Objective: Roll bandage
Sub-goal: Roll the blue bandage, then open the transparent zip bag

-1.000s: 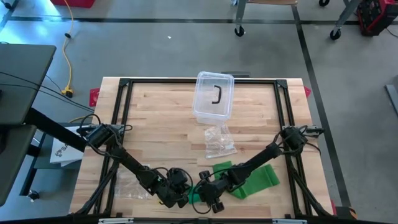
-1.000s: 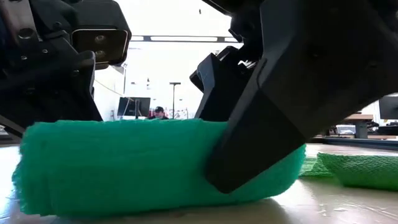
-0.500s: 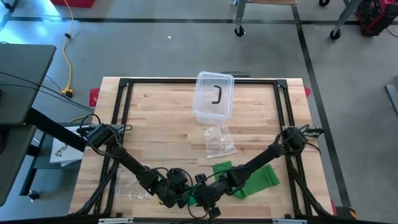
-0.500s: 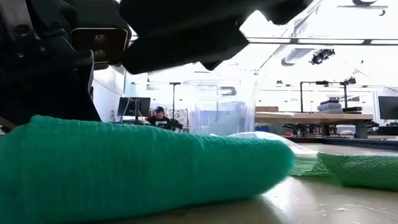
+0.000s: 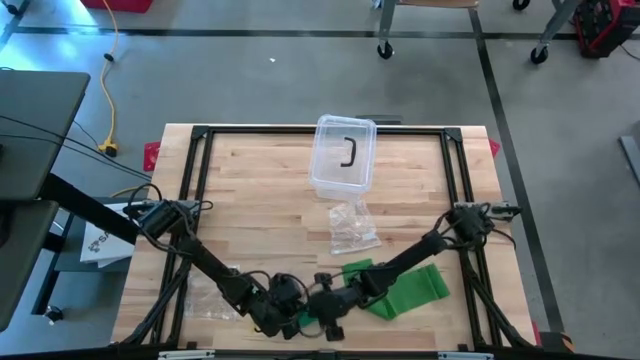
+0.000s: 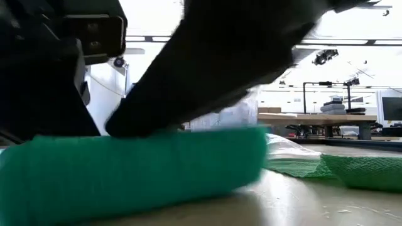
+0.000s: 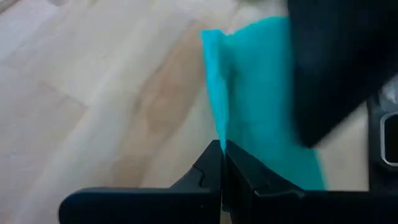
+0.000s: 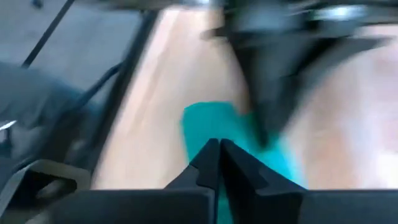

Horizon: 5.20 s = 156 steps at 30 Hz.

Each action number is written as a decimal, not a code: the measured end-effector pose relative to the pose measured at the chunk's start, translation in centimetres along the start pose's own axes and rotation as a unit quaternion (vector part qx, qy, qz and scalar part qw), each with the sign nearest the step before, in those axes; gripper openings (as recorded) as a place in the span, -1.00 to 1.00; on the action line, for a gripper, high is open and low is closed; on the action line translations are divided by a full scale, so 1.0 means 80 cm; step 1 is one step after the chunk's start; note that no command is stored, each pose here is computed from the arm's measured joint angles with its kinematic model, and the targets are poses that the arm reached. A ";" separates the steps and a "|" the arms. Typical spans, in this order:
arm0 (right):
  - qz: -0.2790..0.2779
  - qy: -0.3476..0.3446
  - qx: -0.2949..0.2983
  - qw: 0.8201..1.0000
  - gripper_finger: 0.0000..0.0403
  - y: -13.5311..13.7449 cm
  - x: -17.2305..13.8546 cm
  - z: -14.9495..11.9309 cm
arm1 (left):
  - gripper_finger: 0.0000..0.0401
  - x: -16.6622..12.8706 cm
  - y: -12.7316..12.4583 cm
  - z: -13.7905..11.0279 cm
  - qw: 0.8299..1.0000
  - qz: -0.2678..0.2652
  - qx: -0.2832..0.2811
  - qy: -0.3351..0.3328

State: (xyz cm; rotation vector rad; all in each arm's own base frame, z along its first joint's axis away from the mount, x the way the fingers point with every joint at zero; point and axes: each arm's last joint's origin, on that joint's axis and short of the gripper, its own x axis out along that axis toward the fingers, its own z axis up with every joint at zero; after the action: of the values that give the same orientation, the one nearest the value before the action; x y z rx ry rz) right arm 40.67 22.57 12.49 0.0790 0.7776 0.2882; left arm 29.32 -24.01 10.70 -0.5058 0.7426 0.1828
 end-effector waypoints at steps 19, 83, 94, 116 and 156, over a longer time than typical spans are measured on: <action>-0.039 0.006 0.029 0.999 -1.00 -0.054 0.007 0.008 | -0.57 -0.071 -0.009 0.033 0.995 0.004 0.102 -0.006; -0.088 0.039 -0.089 0.991 -0.19 -0.030 -0.088 0.009 | -0.69 -0.132 0.030 -0.018 0.947 0.214 -0.210 0.114; -0.089 0.027 -0.089 0.992 -0.20 0.018 -0.093 -0.006 | -0.50 -0.152 0.031 -0.070 0.901 0.285 -0.294 0.142; -0.089 -0.162 -0.275 0.944 -0.20 0.062 -0.103 0.030 | -0.99 -0.123 -0.046 -0.004 0.986 0.070 -0.145 -0.050; 0.131 -0.072 -0.138 0.979 -0.99 0.035 -0.092 0.025 | -0.95 -0.183 -0.075 0.049 0.985 -0.055 0.132 -0.093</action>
State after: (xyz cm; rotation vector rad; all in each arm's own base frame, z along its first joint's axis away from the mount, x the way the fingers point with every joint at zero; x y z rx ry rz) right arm 36.46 23.24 19.43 -0.0599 0.5756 0.6317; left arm 23.02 -26.96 25.45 -0.2713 0.5440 0.0262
